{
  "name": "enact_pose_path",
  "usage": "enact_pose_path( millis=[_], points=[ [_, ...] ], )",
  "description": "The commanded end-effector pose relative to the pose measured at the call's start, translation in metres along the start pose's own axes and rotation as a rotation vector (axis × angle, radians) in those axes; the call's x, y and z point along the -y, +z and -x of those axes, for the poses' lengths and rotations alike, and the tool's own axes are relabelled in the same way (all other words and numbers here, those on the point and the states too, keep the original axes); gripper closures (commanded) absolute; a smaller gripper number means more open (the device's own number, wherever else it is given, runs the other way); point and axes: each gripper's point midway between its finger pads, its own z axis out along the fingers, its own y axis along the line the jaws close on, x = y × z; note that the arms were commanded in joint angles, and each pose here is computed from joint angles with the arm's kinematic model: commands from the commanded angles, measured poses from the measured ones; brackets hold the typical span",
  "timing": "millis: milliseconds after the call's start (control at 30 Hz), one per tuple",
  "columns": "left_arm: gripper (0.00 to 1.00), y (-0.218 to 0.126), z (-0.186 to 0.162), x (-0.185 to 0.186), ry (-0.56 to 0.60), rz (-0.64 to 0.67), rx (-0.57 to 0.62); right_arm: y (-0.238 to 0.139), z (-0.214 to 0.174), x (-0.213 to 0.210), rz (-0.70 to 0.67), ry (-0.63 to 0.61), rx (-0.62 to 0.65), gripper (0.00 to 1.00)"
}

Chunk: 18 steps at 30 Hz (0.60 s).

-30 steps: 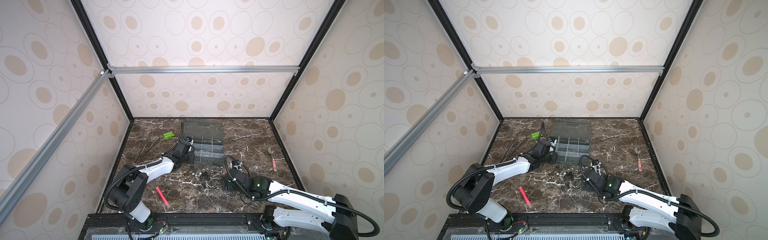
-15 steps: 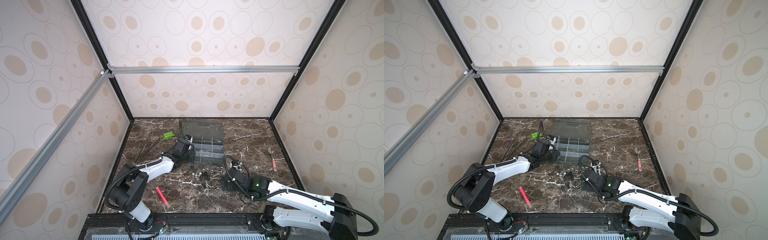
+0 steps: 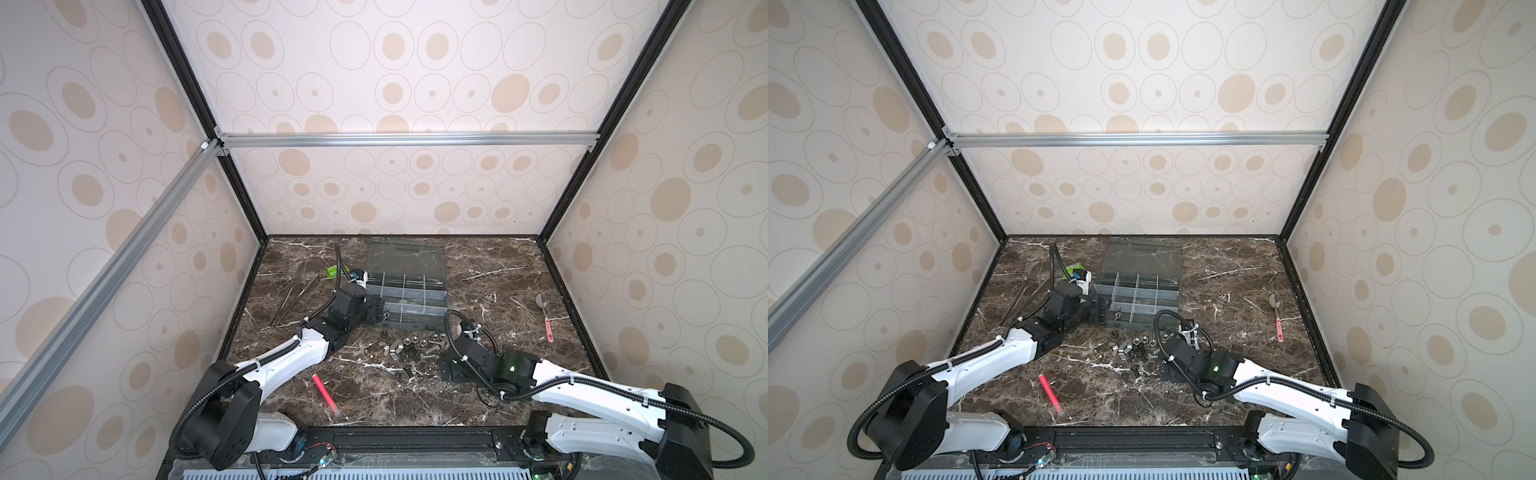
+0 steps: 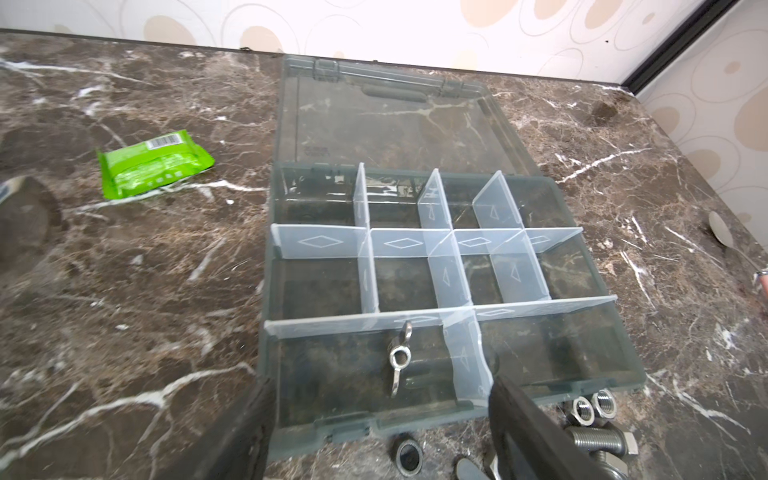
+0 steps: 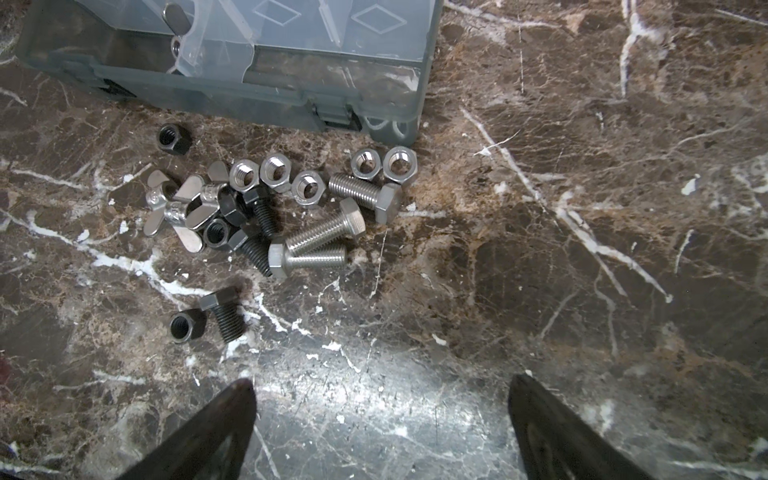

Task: Sort the screws and nuts into containers
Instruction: 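Carry the wing nut over the organizer box and release it into a compartment, then withdraw the left gripper while the right gripper grasps a silver wing nut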

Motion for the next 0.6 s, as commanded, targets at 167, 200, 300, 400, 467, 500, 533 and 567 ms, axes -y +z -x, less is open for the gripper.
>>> enact_pose_path(
  millis=[167,200,300,400,467,500,533,567],
  points=[
    [0.16,-0.031,-0.001,-0.02,-0.039,0.043,0.044,-0.003,0.014,-0.013,-0.005,-0.009,0.023,0.02],
    [0.16,-0.034,-0.002,-0.021,-0.038,0.042,0.048,-0.003,0.016,-0.014,-0.006,-0.007,0.027,0.02],
    [0.15,-0.044,-0.007,-0.029,-0.049,0.057,0.056,-0.002,0.02,-0.019,-0.014,-0.011,0.028,0.02],
    [0.14,-0.052,-0.01,-0.036,-0.068,0.07,0.057,0.001,0.021,-0.024,-0.021,-0.028,0.018,0.02],
    [0.14,-0.055,-0.013,-0.038,-0.072,0.071,0.053,0.002,0.024,-0.029,-0.02,-0.037,0.013,0.02],
    [0.14,-0.057,-0.015,-0.038,-0.075,0.071,0.053,0.003,0.025,-0.033,-0.015,-0.044,0.009,0.02],
    [0.14,-0.057,-0.017,-0.041,-0.077,0.08,0.05,0.005,0.025,-0.036,-0.012,-0.05,0.005,0.02],
    [0.14,-0.059,-0.019,-0.044,-0.082,0.091,0.051,0.006,0.026,-0.042,-0.001,-0.057,0.0,0.02]
  ],
)
